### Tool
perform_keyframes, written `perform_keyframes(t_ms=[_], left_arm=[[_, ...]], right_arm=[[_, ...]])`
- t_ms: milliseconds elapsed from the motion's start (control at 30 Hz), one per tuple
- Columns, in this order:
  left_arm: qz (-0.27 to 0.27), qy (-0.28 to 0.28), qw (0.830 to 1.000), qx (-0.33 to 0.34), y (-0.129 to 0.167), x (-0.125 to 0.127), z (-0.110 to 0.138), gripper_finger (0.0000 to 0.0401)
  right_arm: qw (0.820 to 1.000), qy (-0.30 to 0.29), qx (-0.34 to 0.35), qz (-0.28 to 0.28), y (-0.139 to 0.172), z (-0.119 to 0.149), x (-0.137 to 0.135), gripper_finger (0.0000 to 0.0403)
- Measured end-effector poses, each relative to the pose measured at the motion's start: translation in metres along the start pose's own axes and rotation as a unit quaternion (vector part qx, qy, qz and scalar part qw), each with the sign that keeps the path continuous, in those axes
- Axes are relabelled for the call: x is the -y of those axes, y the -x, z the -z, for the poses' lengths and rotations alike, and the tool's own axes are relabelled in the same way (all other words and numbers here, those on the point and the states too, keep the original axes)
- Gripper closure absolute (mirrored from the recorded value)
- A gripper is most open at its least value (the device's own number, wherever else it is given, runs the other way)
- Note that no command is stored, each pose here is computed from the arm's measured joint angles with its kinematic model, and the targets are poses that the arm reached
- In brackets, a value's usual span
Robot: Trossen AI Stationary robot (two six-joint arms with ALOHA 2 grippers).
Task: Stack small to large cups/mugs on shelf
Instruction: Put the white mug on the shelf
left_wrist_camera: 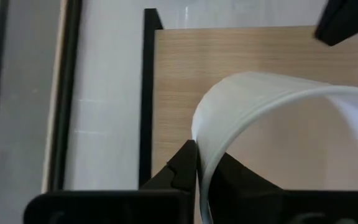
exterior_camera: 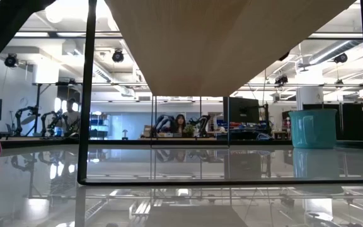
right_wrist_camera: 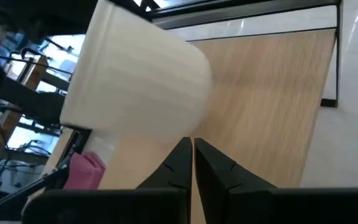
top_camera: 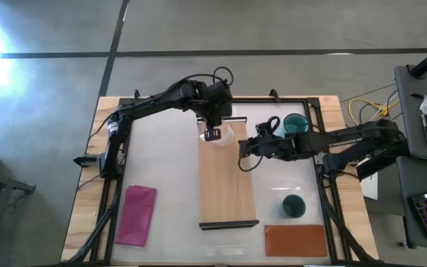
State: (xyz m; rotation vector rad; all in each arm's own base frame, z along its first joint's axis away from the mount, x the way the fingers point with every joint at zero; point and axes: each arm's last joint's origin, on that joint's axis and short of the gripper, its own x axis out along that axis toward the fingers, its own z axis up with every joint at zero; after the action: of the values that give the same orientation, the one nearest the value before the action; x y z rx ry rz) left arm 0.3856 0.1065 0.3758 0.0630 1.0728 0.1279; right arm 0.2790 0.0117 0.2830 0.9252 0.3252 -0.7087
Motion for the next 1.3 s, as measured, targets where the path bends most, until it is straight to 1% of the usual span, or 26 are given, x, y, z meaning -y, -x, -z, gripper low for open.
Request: perform_keyframes(t_ms=[100,300,500,633,767,833,900,1000,1100,1300], left_arm=[[0.011,0.000,1.000,0.000,-0.003,0.001,0.000,0.0366],[0.012,0.003,1.000,-0.001,-0.003,0.001,0.001,0.0318],[0.009,0.005,1.000,0.013,-0.003,0.000,-0.002,0.0293],[-0.004,0.005,1.000,0.009,0.001,0.000,-0.001,0.0287],[-0.013,0.005,1.000,0.003,0.014,0.000,0.004,0.0287],[-0.017,0.019,1.000,0.001,0.023,0.001,0.008,0.0287],[-0.011,0.046,0.999,-0.014,0.034,0.003,0.015,0.0287],[-0.002,0.077,0.997,-0.028,0.051,0.011,0.026,0.0286],[0.008,0.094,0.995,-0.030,0.060,0.024,0.033,0.0286],[0.026,0.116,0.992,-0.033,0.058,0.049,0.045,0.0286]], right_arm=[[1.000,0.002,-0.005,0.000,-0.002,-0.002,0.001,0.0392],[1.000,0.010,0.005,-0.016,-0.002,-0.010,0.000,0.0392],[1.000,0.017,0.006,-0.013,-0.003,-0.013,0.001,0.0392],[1.000,0.018,0.005,-0.010,-0.004,-0.013,0.002,0.0392],[1.000,0.021,-0.016,-0.018,-0.005,-0.013,0.002,0.0392],[0.999,0.022,-0.029,-0.021,-0.006,-0.012,0.002,0.0392],[0.999,0.023,-0.040,-0.026,-0.007,-0.010,0.002,0.0392],[0.999,0.023,-0.041,-0.024,-0.009,-0.010,0.002,0.0392],[0.999,0.021,-0.030,-0.014,-0.012,-0.013,0.004,0.0392],[1.000,0.021,-0.004,0.010,-0.018,-0.026,0.012,0.0392]])
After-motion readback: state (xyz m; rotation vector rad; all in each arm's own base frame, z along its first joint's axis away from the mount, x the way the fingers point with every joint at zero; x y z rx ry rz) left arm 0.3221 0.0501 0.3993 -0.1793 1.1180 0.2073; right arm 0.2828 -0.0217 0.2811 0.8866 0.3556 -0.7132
